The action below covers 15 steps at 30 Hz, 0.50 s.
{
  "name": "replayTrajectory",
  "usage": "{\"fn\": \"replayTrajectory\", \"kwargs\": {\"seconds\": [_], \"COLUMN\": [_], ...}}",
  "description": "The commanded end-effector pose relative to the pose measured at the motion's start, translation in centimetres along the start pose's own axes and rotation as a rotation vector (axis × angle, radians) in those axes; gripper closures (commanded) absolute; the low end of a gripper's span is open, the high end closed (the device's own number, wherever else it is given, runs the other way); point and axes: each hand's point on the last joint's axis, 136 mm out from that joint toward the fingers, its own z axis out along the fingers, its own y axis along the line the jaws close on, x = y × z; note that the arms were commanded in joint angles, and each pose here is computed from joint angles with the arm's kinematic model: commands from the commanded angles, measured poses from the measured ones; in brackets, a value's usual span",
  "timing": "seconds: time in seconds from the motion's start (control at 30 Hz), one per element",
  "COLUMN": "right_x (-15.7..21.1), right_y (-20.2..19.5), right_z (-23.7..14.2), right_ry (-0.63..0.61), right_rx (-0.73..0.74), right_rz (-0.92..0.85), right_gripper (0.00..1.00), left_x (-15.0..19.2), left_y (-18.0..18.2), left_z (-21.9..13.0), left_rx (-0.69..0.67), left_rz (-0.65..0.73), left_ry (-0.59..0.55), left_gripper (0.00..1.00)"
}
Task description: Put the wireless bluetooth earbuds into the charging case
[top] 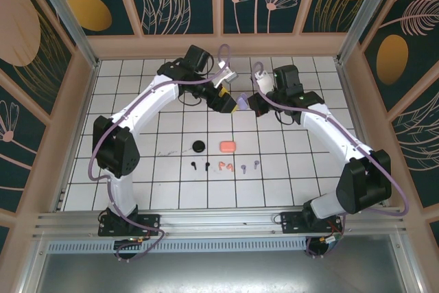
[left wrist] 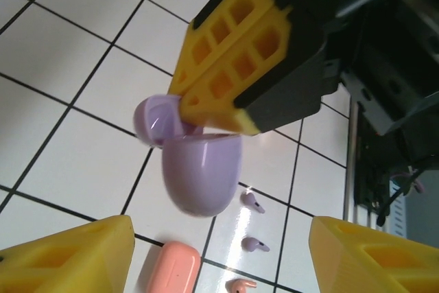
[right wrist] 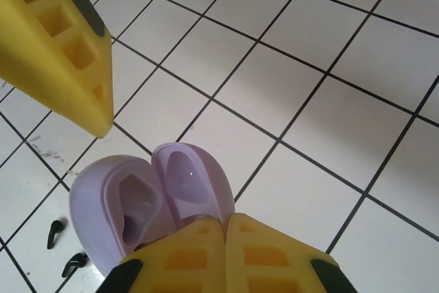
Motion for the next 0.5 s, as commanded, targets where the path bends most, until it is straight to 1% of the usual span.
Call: {"fn": "replayTrajectory", "kwargs": {"seconds": [0.0, 0.47], "right_x": [-1.9, -2.8], "right_y": [1.5, 3.2], "right_z": [-1.3, -1.9], "right_ry": [-0.045, -0.072], "right_rx": [-0.038, -0.086], "right_rz": [-0.043, -0.052], "right_gripper": [1.00, 1.00], "left_x": [0.0, -0.7], "left_y": [-1.0, -1.2], "left_z": [0.2, 0.7], "left_rx": [0.089, 0.142], "left_rz": [0.008, 0.009], "left_ry": [0.009, -0.008], "left_gripper": [0.33, 0.39]}}
